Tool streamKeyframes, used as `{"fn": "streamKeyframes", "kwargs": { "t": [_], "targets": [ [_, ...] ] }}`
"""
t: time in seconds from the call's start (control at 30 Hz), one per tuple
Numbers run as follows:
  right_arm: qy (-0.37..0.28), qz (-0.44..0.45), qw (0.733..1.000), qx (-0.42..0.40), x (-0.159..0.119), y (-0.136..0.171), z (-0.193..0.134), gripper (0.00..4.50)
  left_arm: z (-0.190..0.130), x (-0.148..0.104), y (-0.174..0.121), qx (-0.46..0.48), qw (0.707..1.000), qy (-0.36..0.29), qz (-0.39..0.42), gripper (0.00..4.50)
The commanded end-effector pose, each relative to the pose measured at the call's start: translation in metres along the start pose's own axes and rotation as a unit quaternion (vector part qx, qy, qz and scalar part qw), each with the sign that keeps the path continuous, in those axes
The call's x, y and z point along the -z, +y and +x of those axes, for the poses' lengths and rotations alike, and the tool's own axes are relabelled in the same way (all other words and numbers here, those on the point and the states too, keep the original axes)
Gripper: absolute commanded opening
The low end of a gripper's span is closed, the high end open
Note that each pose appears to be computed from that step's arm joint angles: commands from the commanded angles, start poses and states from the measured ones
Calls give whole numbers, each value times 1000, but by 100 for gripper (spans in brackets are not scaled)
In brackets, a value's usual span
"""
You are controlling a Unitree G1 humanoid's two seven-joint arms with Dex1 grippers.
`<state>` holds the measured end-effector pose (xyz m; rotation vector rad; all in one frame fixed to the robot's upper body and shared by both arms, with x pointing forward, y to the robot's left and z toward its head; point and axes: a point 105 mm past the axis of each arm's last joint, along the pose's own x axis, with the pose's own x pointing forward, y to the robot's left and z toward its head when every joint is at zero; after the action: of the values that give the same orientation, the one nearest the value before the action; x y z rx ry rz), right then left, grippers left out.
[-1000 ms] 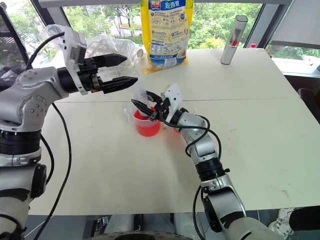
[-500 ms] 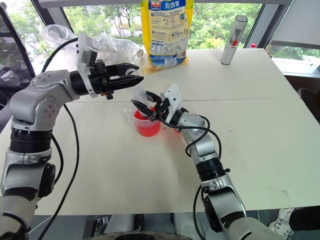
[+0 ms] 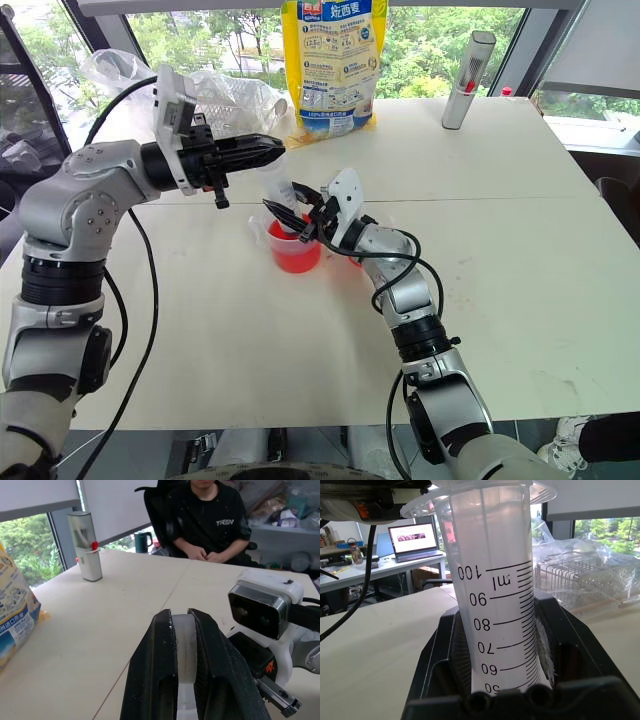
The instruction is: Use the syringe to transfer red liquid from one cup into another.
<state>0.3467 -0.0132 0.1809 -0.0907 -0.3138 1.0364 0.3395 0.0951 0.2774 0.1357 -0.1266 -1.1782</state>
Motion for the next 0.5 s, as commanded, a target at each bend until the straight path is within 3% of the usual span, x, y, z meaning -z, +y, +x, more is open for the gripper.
{"fn": "streamKeyframes", "kwargs": {
  "t": [0.03, 0.5],
  "targets": [
    [10, 4, 1000, -23, 2, 8, 0, 137, -5, -39, 5, -18, 997, -37, 60, 2],
    [33, 26, 998, -46, 8, 16, -1, 137, -12, -77, 18, -38, 991, -65, 112, 2]
  ]
}}
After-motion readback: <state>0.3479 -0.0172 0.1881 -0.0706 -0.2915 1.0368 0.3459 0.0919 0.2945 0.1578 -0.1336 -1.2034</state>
